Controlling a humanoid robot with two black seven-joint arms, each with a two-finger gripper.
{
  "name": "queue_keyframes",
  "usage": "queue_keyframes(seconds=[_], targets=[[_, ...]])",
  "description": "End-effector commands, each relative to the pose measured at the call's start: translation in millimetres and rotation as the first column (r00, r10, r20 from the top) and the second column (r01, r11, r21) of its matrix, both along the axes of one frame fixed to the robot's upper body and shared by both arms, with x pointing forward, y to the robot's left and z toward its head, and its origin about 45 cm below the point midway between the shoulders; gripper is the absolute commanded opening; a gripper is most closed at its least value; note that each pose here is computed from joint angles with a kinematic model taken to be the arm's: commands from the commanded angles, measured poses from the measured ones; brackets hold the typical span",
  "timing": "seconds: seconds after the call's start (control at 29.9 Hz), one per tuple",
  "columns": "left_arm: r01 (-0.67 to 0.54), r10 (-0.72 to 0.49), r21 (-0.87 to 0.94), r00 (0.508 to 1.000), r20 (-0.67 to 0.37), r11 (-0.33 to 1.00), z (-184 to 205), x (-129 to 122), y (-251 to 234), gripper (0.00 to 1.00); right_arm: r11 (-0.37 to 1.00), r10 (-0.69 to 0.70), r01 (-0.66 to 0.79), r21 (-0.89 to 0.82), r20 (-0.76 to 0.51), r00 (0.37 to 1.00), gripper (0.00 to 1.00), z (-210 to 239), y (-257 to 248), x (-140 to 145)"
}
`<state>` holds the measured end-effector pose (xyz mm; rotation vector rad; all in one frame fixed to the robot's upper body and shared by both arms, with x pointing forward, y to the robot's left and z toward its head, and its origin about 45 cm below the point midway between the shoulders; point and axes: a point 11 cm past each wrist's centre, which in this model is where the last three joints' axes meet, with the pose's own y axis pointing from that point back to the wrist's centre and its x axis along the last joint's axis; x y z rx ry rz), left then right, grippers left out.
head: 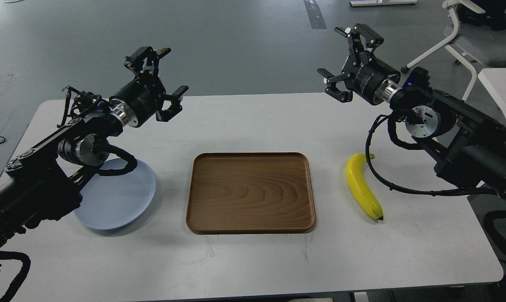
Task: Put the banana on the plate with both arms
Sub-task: 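Raise the left gripper and move it toward the light blue plate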
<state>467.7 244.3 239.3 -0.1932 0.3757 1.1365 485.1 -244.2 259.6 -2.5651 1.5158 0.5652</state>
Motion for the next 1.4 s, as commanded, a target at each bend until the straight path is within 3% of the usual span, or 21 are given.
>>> queue_keyframes(seconds=[0.0,1.37], targets=[[-0.030,0.030,-0.005,0.999,0.040,1.000,3.3,1.1,2.0,0.98,1.000,0.001,-0.001,-0.001,0.004,1.000,1.00,2.1,-0.3,0.4],[-0.072,0.071,0.013,0.997,0.042,0.997,-6.9,-3.6,14.6,0.98,1.000,-0.013,0.014,-0.005,0.030,0.999,1.00,12.1,-12.8,0.0]])
